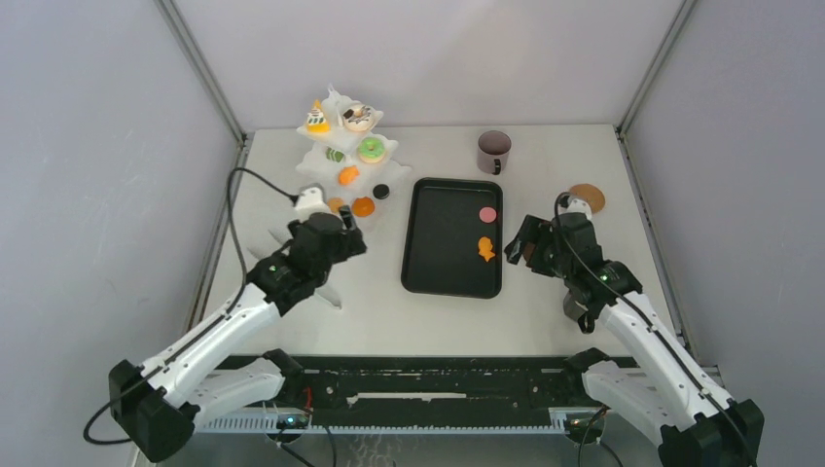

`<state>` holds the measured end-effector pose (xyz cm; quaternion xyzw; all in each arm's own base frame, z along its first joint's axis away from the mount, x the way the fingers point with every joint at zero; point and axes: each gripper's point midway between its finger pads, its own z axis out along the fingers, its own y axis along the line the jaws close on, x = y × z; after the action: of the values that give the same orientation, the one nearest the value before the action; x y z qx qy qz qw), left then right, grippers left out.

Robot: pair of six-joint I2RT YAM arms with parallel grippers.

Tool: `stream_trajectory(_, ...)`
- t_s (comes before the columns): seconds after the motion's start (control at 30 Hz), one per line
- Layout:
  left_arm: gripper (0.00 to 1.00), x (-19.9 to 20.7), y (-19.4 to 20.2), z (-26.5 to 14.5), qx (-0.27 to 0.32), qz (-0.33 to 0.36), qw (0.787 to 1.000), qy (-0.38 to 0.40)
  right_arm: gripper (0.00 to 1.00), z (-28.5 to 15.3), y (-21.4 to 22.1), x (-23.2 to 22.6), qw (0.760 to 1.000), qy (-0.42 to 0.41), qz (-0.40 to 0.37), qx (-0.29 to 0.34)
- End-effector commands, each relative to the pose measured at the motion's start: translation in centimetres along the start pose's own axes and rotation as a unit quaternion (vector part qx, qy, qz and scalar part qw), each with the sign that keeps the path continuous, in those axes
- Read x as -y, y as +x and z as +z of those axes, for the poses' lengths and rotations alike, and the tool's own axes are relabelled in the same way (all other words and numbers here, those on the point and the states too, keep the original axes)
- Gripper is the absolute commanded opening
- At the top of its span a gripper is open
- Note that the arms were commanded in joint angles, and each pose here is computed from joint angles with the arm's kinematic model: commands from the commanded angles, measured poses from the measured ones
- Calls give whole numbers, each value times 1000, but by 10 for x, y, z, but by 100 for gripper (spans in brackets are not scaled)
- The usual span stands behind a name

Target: Serve the afternoon tea

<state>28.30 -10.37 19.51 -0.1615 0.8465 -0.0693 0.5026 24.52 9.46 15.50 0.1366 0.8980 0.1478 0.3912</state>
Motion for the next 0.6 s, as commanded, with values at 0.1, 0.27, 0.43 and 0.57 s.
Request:
stream_trajectory(0.1, 82, 82, 37, -17, -33, 79, 987, 133, 95, 7, 5, -14, 999, -12, -37, -8)
stream_trajectory(0.27, 82, 102, 62, -11, -64, 106, 981, 146, 95, 5, 2, -9, 1000, 1, -30, 2)
stream_trajectory(0.43, 82, 115, 65, -13, -76, 125, 975, 165, 95, 14, -13, 28, 996, 85, 26, 6)
stream_trajectory(0.57, 82, 117, 60, -17, -73, 124, 974, 173, 91, 24, -60, 49, 990, 138, 29, 30)
